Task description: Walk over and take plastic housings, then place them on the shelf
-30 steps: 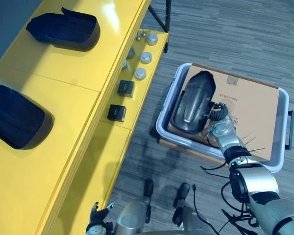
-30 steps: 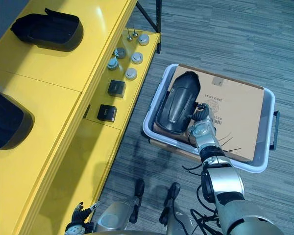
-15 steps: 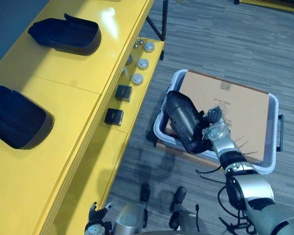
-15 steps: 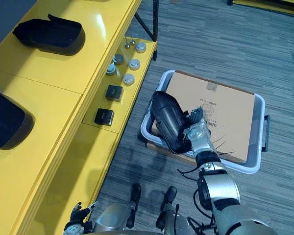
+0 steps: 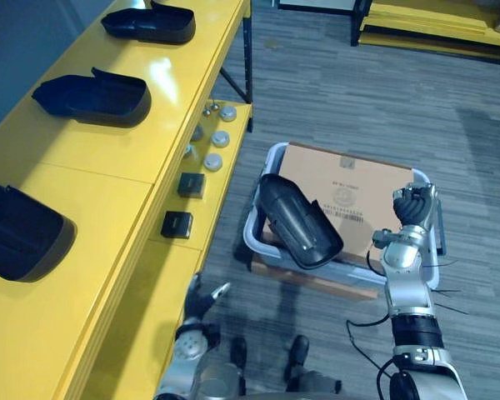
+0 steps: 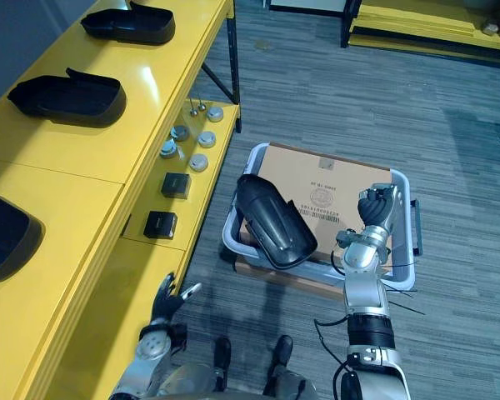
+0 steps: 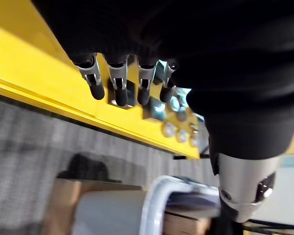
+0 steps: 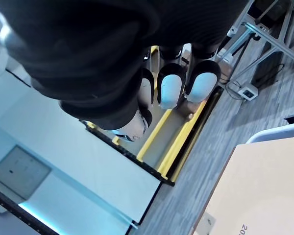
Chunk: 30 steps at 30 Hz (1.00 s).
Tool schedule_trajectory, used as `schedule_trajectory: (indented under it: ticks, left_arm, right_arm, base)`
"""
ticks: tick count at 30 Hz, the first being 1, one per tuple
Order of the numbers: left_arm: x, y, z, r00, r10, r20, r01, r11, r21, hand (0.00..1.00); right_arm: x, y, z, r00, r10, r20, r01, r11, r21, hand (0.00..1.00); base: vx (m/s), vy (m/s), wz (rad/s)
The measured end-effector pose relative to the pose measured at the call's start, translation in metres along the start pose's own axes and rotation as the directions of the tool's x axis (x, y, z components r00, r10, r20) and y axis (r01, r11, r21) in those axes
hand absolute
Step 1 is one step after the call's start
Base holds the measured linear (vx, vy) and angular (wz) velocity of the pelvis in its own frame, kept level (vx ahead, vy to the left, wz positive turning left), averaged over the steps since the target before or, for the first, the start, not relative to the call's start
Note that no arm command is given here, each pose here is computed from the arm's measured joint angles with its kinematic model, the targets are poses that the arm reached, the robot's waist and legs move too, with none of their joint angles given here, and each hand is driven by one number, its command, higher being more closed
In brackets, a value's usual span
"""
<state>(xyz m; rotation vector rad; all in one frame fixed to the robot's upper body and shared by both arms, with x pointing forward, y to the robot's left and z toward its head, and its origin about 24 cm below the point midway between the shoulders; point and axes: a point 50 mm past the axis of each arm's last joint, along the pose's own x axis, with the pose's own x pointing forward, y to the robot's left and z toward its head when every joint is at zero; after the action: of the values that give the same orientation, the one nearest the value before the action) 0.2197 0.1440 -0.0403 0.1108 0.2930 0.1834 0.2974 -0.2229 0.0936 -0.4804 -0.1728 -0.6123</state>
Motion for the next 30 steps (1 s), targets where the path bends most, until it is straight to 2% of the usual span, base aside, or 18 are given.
schedule_trajectory:
  ticks: [8, 18, 22, 30]
  left_arm:
    - [-0.007, 0.012, -0.014, 0.998, 0.034, -0.048, -0.033, 0.999, 0.02, 0.0]
    - [-0.028, 0.031, -0.07, 0.951, 0.092, -0.295, -0.069, 0.994, 0.089, 0.0]
    - [-0.033, 0.037, -0.084, 0.928, 0.11, -0.356, -0.073, 0.991, 0.114, 0.0]
    - [-0.045, 0.045, -0.108, 0.878, 0.142, -0.458, -0.089, 0.987, 0.136, 0.0]
  right_arm:
    - [-0.009, 0.018, 0.003, 0.989, 0.146, 0.01, -0.147, 0.989, 0.016, 0.0]
    - [-0.013, 0.023, -0.002, 0.982, 0.189, 0.007, -0.189, 0.982, -0.022, 0.0]
    - [-0.017, 0.027, -0.027, 0.972, 0.219, -0.08, -0.227, 0.968, -0.104, 0.0]
    - [-0.001, 0.038, -0.05, 0.948, 0.248, -0.199, -0.284, 0.942, -0.181, 0.0]
  base:
    - [-0.01, 0.009, -0.02]
    - [0.0, 0.02, 0.08]
    - [0.04, 0.033, 0.08]
    - [0.06, 0.036, 0.11]
